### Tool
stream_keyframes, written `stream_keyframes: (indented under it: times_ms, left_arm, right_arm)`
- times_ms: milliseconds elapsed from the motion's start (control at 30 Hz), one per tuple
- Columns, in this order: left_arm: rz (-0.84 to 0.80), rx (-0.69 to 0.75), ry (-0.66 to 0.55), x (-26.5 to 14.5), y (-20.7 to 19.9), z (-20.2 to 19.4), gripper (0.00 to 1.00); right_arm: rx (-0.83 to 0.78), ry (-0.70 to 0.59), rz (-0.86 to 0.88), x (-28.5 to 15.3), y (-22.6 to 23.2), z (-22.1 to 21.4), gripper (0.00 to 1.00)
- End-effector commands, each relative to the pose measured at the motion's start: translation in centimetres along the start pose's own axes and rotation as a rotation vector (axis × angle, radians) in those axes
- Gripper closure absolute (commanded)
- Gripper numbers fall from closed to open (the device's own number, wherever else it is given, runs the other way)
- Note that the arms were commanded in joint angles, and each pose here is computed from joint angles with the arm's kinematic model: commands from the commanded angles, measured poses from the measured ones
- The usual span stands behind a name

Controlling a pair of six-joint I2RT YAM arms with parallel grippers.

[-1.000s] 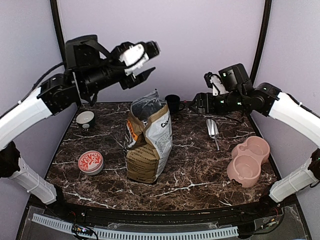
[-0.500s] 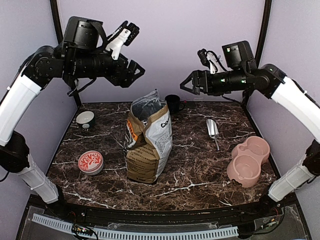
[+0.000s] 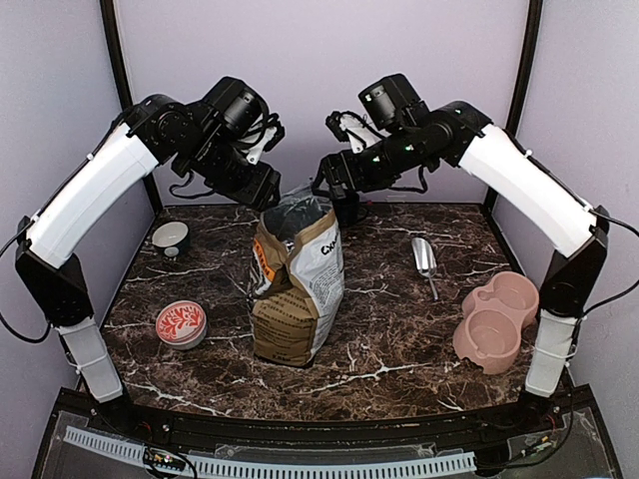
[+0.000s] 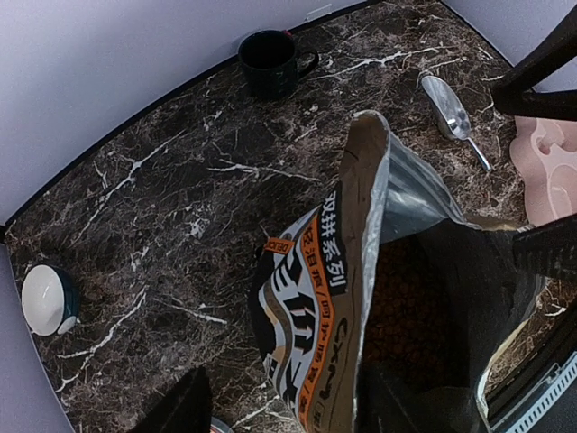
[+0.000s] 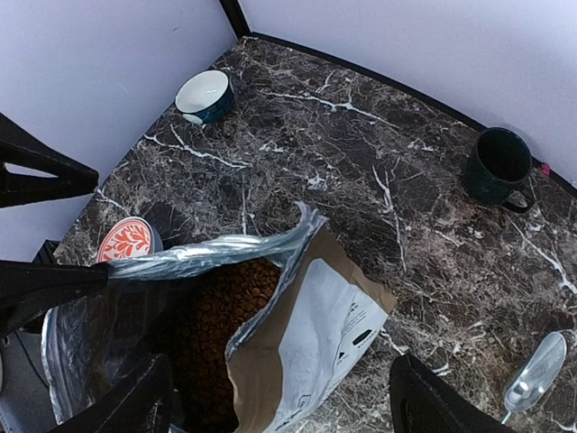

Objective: Serve the pet food
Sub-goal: Adjust the pet food bag at the center of the board.

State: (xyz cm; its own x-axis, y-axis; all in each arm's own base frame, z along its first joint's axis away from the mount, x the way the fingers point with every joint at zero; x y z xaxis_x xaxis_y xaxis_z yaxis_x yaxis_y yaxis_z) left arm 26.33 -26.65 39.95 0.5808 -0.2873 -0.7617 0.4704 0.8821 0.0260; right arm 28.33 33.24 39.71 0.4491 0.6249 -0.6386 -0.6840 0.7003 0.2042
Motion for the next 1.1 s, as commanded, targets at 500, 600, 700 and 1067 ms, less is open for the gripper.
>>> stream_keyframes:
  times_ms: [500, 600, 700, 1067]
  left_arm:
    - [-0.052, -0.039, 0.035, 1.0, 0.1, -0.8, 0.78]
    - [-0.058, -0.039, 0.04, 1.3, 0.0, -0.9, 0.82]
    - [-0.063, -0.045, 0.036, 1.3, -0.1, -0.9, 0.94]
    - [-0.066, -0.076, 0.012, -0.3, 0.4, -1.1, 1.0]
  right_arm:
    - [-0.067, 0.076, -0.047, 2.6, 1.8, -0.4, 0.27]
    - [-0.068, 0.098, -0.076, 3.3, 1.5, -0.7, 0.33]
    - [-0.068, 0.097, -0.118, 3.6, 1.1, -0.7, 0.41]
    - [-0.096, 0.029, -0.29, 3.6, -0.4, 0.3, 0.89]
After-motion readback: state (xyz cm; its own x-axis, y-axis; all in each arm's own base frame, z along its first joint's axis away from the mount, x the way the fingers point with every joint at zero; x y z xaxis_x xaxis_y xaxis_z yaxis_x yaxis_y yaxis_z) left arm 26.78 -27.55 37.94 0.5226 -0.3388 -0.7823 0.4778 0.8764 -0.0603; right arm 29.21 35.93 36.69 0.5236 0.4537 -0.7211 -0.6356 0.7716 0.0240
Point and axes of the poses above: each gripper's point midway between its finger pads, its own x axis out along the fingers, its own y axis along the line the jaws close on, z = x × y, the point moved 8 cm from there along -x, back along the fingers, and after that the axes turned 3 degrees about -x, right-handed, at the moved point
